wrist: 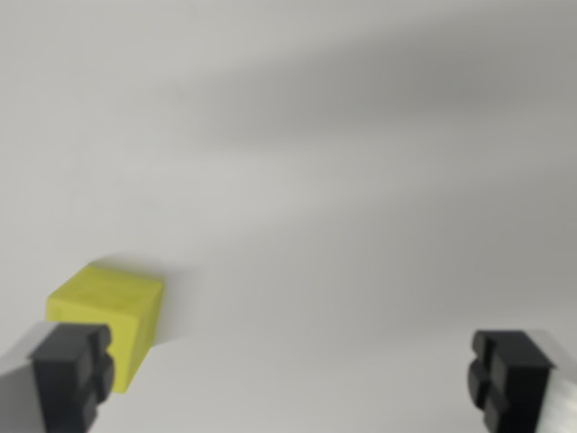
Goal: Pick yellow cube
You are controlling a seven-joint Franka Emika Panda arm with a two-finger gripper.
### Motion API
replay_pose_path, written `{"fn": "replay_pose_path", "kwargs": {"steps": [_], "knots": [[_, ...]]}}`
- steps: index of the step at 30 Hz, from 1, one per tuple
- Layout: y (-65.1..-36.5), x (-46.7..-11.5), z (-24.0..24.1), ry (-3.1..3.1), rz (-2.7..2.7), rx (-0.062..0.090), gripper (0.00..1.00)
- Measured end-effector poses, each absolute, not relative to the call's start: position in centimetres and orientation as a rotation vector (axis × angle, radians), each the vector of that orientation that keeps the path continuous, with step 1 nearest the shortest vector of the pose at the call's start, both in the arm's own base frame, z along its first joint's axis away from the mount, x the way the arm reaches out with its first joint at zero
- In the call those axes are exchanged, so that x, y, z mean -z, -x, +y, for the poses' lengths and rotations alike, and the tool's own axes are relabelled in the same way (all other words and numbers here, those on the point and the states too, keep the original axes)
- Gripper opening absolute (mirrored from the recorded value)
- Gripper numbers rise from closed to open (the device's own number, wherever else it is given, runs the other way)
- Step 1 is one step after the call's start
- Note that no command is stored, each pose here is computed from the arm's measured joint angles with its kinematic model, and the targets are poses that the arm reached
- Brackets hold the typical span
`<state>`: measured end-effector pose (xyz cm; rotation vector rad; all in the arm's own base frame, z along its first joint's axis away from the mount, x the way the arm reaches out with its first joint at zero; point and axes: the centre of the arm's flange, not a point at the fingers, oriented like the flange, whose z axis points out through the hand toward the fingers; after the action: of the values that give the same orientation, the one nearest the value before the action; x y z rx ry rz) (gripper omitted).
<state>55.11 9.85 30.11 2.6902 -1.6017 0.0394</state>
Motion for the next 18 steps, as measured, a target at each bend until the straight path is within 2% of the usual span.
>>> {"fn": "replay_pose_path", "kwargs": {"steps": [18], "knots": [[-53.3,-25.7,14.3,-2.637,-1.694,-0.027,1.0]]}}
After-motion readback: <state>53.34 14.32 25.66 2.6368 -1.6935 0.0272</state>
